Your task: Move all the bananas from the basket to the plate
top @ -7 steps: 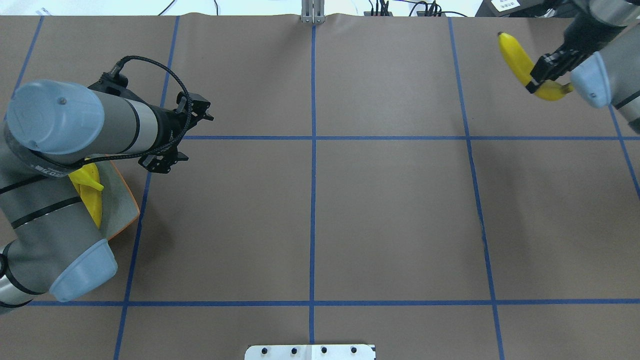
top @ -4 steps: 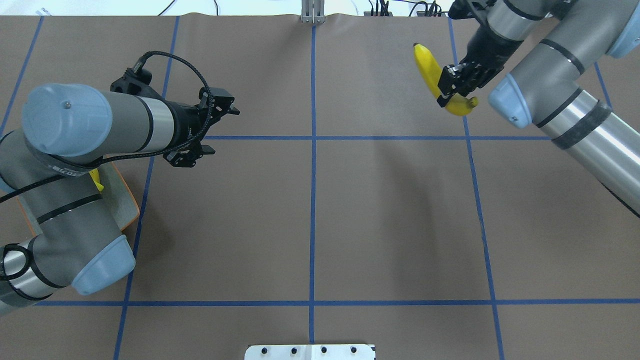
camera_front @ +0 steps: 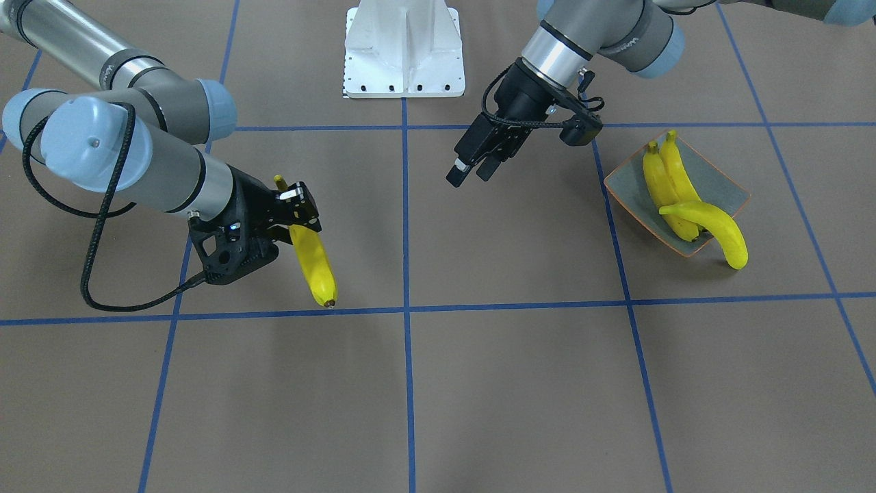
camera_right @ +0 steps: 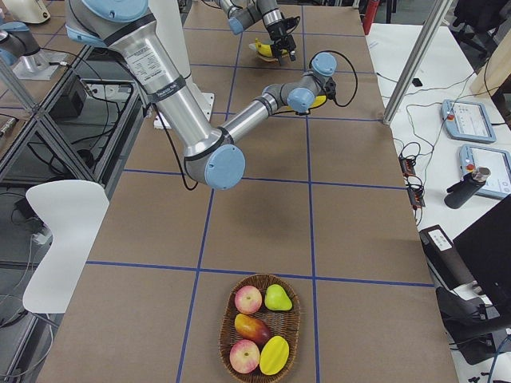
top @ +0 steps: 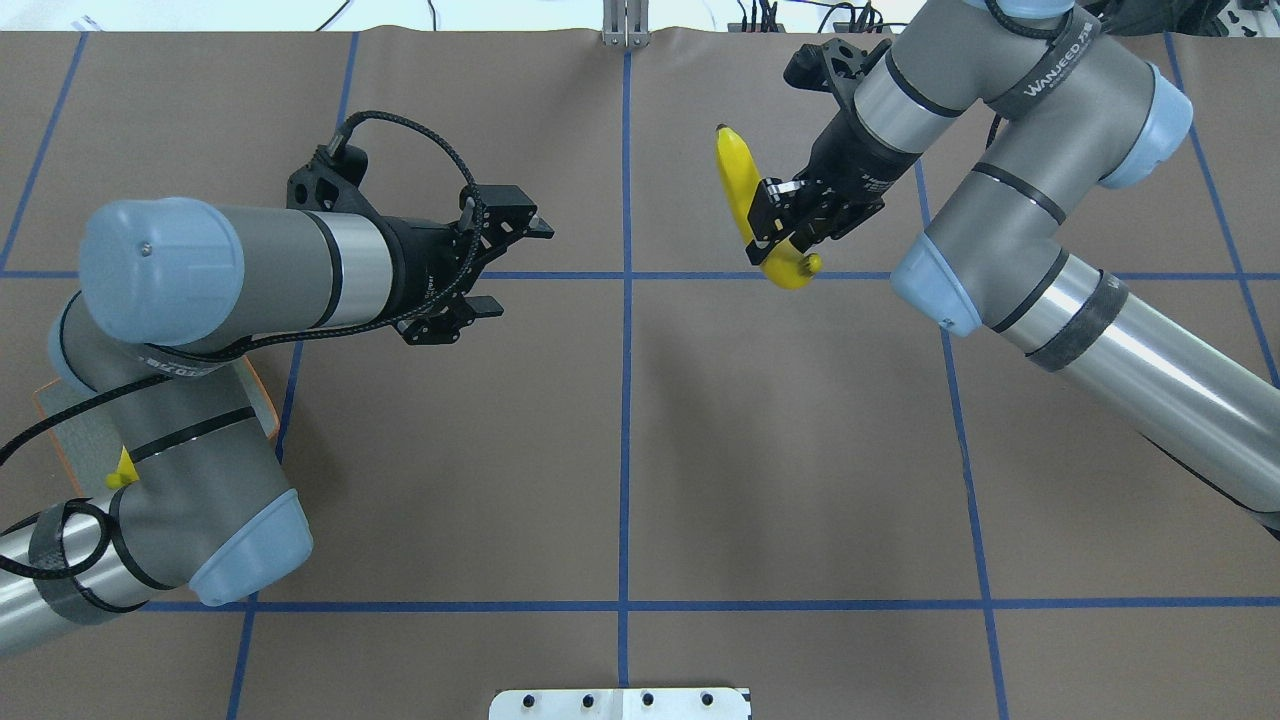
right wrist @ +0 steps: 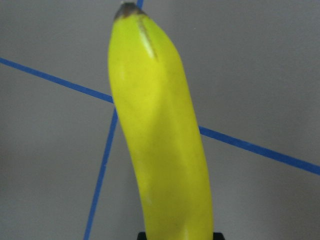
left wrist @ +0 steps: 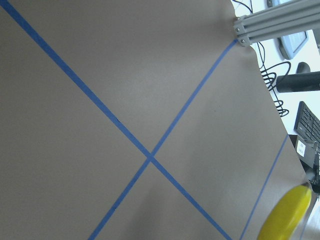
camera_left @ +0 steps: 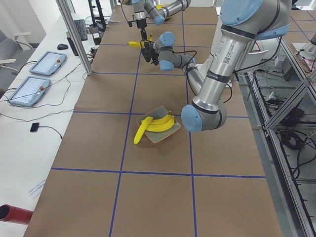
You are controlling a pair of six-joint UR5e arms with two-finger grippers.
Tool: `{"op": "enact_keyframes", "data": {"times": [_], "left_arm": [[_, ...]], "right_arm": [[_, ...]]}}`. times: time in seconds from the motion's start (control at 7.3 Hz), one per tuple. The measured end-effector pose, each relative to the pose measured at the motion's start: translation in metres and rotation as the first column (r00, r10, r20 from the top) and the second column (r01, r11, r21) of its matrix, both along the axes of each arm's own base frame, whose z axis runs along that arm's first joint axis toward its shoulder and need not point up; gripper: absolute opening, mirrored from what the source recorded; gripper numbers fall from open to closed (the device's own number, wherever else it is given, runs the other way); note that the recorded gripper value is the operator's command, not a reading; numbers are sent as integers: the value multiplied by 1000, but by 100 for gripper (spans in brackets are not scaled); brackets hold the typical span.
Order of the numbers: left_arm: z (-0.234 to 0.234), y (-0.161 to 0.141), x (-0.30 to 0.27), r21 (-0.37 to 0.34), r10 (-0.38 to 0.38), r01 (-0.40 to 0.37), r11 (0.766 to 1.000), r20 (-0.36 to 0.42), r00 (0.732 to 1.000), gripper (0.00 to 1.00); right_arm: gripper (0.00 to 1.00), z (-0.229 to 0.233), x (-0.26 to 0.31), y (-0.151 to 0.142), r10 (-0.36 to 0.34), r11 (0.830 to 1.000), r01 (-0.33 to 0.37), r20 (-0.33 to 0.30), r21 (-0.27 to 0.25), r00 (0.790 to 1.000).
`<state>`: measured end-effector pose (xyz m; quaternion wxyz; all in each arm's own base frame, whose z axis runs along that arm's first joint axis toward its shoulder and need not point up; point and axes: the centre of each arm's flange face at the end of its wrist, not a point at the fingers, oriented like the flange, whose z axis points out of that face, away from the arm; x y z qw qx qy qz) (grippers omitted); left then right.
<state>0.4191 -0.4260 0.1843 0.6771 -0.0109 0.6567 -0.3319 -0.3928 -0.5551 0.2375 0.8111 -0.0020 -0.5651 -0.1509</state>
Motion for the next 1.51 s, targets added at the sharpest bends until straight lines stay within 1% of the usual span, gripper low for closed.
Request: {"op": "enact_keyframes", "data": {"times": [0.14, 0.27, 0.55, 0.96, 1.51], "left_arm": [[1, 3, 10, 44, 17, -17, 999, 0, 1000, 100], [-5, 3, 17, 68, 25, -25, 997, -6, 1000, 100], [-22, 7, 30, 93, 43, -40, 995, -25, 999, 100], [-42, 21, 45, 129, 76, -71, 989, -39, 996, 100], [-49, 20, 62, 146, 89, -85, 986, -27, 996, 100]], "right_arm": [[0, -16, -2, 16, -37, 999, 38, 39, -13, 999], [0, -31, -8, 34, -70, 997, 71, 67, -16, 995], [0, -47, -27, 65, -127, 992, 128, 92, -4, 988], [0, -55, -41, 84, -164, 987, 164, 103, 8, 981], [0, -66, -41, 99, -178, 984, 178, 120, 9, 977]]}}
